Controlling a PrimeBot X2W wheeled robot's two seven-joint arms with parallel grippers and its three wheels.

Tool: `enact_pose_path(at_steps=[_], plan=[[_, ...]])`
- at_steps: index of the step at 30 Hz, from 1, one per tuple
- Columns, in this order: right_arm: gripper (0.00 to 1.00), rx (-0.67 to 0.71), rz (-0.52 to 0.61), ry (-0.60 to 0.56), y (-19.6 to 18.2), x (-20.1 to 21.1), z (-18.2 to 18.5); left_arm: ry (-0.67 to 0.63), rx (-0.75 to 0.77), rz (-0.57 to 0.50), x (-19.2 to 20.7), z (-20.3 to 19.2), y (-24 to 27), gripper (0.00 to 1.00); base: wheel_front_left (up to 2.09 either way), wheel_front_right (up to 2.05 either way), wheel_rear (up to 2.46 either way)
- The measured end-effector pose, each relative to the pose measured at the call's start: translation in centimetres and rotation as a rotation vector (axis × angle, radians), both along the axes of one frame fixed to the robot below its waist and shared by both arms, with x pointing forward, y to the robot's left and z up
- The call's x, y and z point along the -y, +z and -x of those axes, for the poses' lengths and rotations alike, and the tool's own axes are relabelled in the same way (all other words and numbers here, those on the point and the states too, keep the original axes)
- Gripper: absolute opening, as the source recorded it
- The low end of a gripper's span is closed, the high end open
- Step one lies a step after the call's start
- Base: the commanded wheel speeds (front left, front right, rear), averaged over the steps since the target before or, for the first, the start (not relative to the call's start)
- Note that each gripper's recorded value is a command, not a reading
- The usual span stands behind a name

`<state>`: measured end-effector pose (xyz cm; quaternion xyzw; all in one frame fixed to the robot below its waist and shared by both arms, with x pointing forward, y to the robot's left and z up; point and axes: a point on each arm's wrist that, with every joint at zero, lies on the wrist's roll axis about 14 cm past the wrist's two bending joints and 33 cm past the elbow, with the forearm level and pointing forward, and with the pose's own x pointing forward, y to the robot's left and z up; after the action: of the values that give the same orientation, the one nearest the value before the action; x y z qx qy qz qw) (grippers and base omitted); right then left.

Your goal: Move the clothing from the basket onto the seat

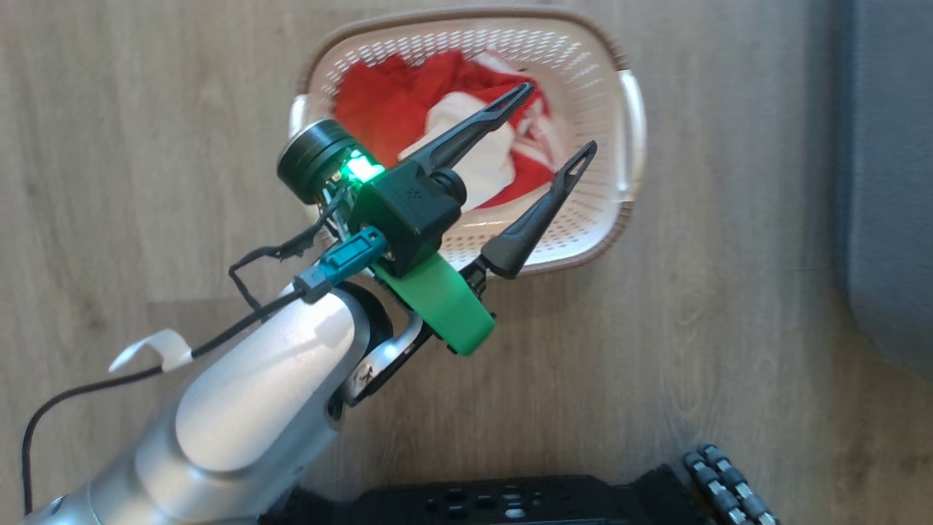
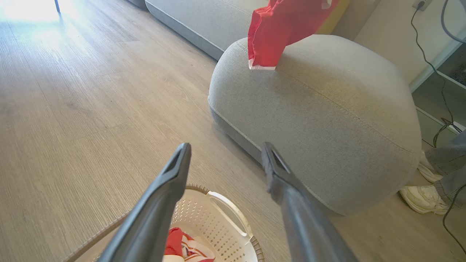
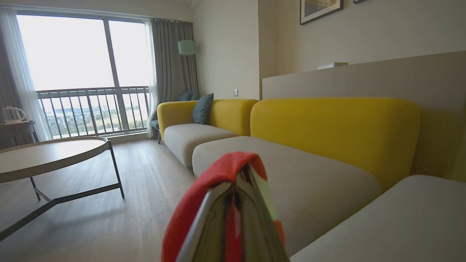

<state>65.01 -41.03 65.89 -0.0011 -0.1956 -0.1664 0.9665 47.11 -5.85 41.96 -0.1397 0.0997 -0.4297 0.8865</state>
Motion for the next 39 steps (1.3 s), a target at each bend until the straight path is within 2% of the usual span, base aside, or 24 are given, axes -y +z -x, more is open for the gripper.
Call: enact_pose_path(at_steps=[5,10,14,16,17,18,23,24,25,27,33,39], plan=[[0.0,-0.019,-0.016,-0.063,-0.8,1.1,-1.8,0.053,-0.04,-0.037,-2.1,-0.3,-2.2,1.0,0.0,0.0,0.0],[0.0,-0.103,-0.041,-0.163,-4.3,3.7,-2.2,0.083,-0.079,-0.05,-3.2,-0.4,-3.8,1.0,0.0,0.0,0.0],[0.0,-0.199,-0.087,-0.25,-9.6,6.3,-1.0,0.121,-0.104,-0.055,-4.0,-1.0,-5.0,1.0,0.0,0.0,0.0],[0.0,-0.273,-0.113,-0.29,-13.3,7.2,0.0,0.125,-0.115,-0.055,-4.1,-1.1,-5.6,1.0,0.0,0.0,0.0],[0.0,-0.356,-0.131,-0.319,-16.8,7.6,1.1,0.121,-0.122,-0.058,-4.0,-1.1,-6.1,1.0,0.0,0.0,0.0],[0.0,-0.389,-0.134,-0.329,-18.1,7.6,1.7,0.119,-0.125,-0.062,-4.0,-1.2,-6.2,1.0,0.0,0.0,0.0],[0.0,-0.458,-0.143,-0.376,-20.1,8.5,3.6,0.113,-0.12,-0.055,-3.6,-1.4,-6.0,1.0,0.0,0.0,0.0],[0.09,-0.465,-0.143,-0.384,-20.2,8.6,3.9,0.115,-0.117,-0.054,-3.5,-1.5,-5.9,1.0,0.0,0.0,0.0],[0.27,-0.478,-0.141,-0.389,-20.4,8.6,4.2,0.121,-0.114,-0.054,-3.6,-1.6,-5.7,1.0,0.0,0.0,0.0],[1.0,-0.526,-0.14,-0.391,-21.3,8.5,4.7,0.127,-0.109,-0.049,-3.6,-1.7,-5.3,1.0,0.0,0.0,0.0],[1.0,-0.61,-0.074,-0.393,-21.5,8.4,6.4,0.131,-0.078,-0.039,-3.5,-1.9,-3.8,1.0,0.0,0.0,0.0],[1.0,-0.615,-0.029,-0.285,-19.9,5.4,7.1,0.144,-0.061,-0.015,-3.4,-1.3,-1.4,1.0,0.0,0.0,0.0]])
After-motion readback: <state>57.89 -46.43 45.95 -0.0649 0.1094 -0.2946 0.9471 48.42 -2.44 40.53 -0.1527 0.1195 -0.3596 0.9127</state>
